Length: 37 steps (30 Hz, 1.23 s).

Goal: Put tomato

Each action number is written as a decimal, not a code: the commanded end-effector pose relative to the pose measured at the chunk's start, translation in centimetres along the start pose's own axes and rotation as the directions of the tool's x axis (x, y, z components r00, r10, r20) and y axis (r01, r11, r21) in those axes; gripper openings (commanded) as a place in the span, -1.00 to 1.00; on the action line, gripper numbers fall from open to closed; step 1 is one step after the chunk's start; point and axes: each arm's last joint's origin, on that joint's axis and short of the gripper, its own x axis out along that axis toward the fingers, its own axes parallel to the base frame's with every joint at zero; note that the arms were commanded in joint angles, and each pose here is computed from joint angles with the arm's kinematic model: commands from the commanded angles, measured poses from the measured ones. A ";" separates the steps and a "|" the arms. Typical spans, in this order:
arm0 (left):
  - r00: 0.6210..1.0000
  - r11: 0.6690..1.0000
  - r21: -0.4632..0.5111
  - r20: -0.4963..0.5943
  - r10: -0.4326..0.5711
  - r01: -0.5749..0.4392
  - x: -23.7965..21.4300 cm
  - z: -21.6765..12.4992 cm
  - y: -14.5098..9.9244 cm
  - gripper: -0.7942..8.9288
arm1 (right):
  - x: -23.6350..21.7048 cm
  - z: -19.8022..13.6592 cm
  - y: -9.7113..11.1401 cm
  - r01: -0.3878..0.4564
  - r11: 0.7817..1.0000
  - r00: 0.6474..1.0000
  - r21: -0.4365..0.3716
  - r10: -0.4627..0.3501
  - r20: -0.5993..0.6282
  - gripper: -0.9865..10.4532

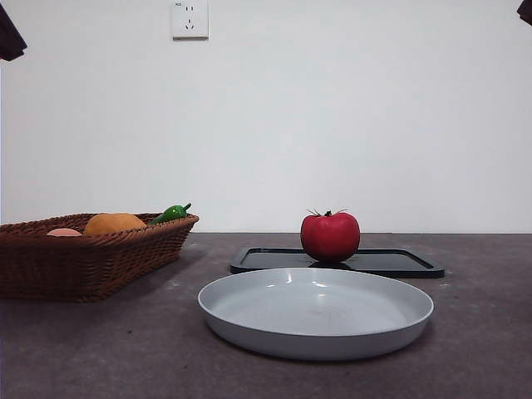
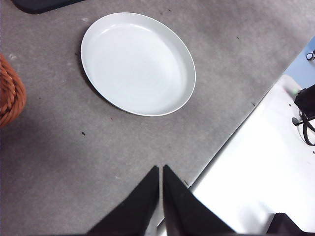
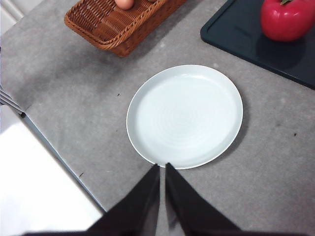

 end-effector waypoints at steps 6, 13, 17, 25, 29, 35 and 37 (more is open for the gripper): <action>1.000 1.000 0.018 0.011 -0.007 0.007 -0.2 0.4 -0.2 -0.82 | 0.0 0.3 0.1 -0.007 1.000 1.000 -0.003 0.007 0.010 -0.82; 0.973 0.971 0.176 0.188 0.131 -0.164 -1.6 1.2 0.0 -0.82 | 0.0 0.3 0.1 -0.007 1.000 1.000 -0.003 0.007 0.010 -0.82; 0.837 0.896 0.242 0.505 0.213 -0.373 -4.0 1.7 0.2 -0.82 | 0.0 0.3 0.1 -0.007 1.000 1.000 -0.003 0.007 0.010 -0.82; 0.410 0.659 -0.014 0.772 0.485 -0.752 -5.4 -2.4 1.3 -0.82 | 0.0 0.3 0.1 -0.007 1.000 1.000 -0.003 0.007 0.010 -0.82; 0.292 0.566 -0.133 0.749 0.595 -0.814 -4.1 -5.4 2.3 -0.82 | 0.0 0.3 0.1 -0.007 1.000 1.000 -0.003 0.007 0.010 -0.82; 0.277 0.529 -0.173 0.697 0.662 -0.831 -1.1 -9.2 4.2 -0.82 | 0.0 0.3 0.1 -0.007 1.000 1.000 -0.003 0.007 0.010 -0.82; 0.287 0.531 -0.171 0.685 0.670 -0.830 -0.2 -10.1 4.8 -0.82 | 0.0 0.3 0.1 -0.007 1.000 1.000 -0.003 0.007 0.010 -0.82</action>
